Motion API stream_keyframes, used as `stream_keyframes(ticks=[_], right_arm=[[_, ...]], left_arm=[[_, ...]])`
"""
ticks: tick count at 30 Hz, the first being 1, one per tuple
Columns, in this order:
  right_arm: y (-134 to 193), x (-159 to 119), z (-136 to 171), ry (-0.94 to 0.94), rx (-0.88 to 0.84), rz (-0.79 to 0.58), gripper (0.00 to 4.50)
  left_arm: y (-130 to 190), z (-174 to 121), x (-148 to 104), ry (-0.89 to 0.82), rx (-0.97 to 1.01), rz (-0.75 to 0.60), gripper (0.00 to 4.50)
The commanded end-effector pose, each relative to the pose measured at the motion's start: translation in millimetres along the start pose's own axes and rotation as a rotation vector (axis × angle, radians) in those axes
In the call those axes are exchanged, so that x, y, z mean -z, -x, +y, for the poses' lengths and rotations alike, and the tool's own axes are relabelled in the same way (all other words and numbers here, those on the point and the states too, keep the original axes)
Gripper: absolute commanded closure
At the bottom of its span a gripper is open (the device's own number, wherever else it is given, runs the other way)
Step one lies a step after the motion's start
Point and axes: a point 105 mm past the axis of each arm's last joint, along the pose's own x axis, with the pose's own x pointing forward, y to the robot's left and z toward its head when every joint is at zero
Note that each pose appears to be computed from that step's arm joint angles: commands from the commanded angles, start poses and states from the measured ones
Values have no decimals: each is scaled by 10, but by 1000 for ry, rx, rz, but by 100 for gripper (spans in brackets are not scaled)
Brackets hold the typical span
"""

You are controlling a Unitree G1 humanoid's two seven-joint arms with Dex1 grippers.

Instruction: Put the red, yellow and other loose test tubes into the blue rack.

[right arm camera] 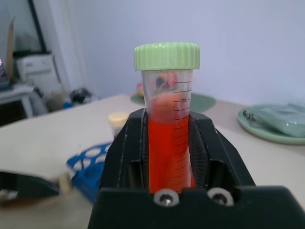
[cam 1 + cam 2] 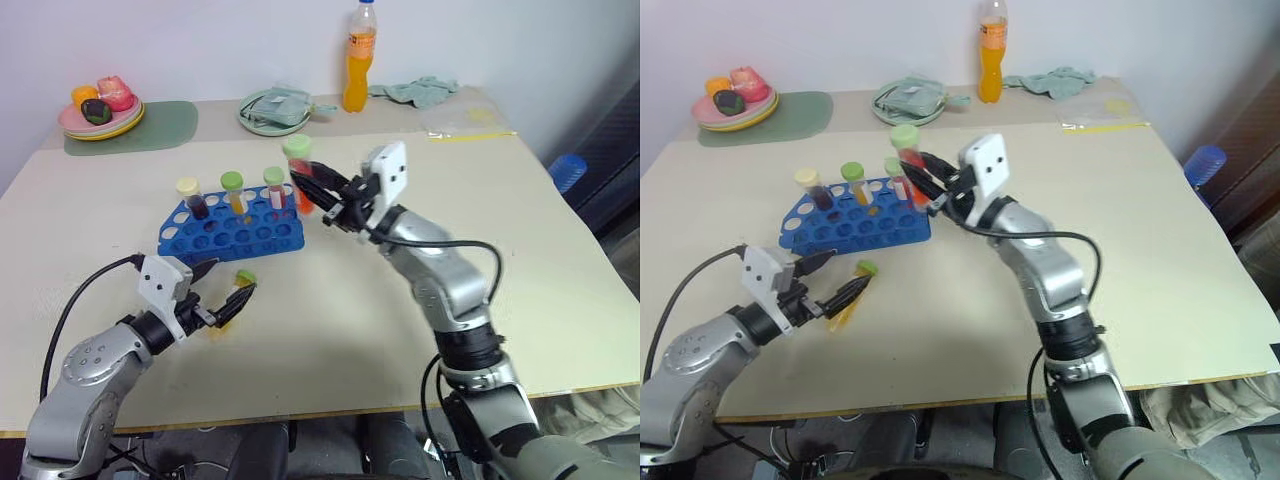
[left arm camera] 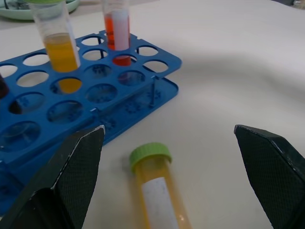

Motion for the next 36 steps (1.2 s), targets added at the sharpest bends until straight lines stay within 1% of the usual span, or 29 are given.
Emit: stream_keyframes(ticks=[1, 4, 14, 21, 30, 33, 35, 36], right_arm=[[-183, 31, 31, 44, 30, -70, 375], [-254, 201, 73, 60, 39, -63, 375], [-398, 435, 208, 55, 14, -36, 375], [-458, 564, 242, 45, 16, 1, 375], [-475, 655, 272, 31, 14, 23, 375], [-467, 647, 298, -25, -14, 15, 375], [-452, 593, 309, -38, -34, -9, 278], [-446, 542, 310, -33, -39, -31, 246]], left_arm=[[143, 181, -60, -41, -65, -5, 0], [223, 238, -17, -42, -89, 20, 0], [282, 275, 57, -25, -113, 43, 0], [269, 272, 58, -22, -113, 43, 0], [240, 245, 57, -19, -107, 39, 0], [239, 250, 55, -20, -110, 39, 0], [243, 253, 49, -21, -114, 39, 0], [248, 253, 43, -22, -116, 39, 0]])
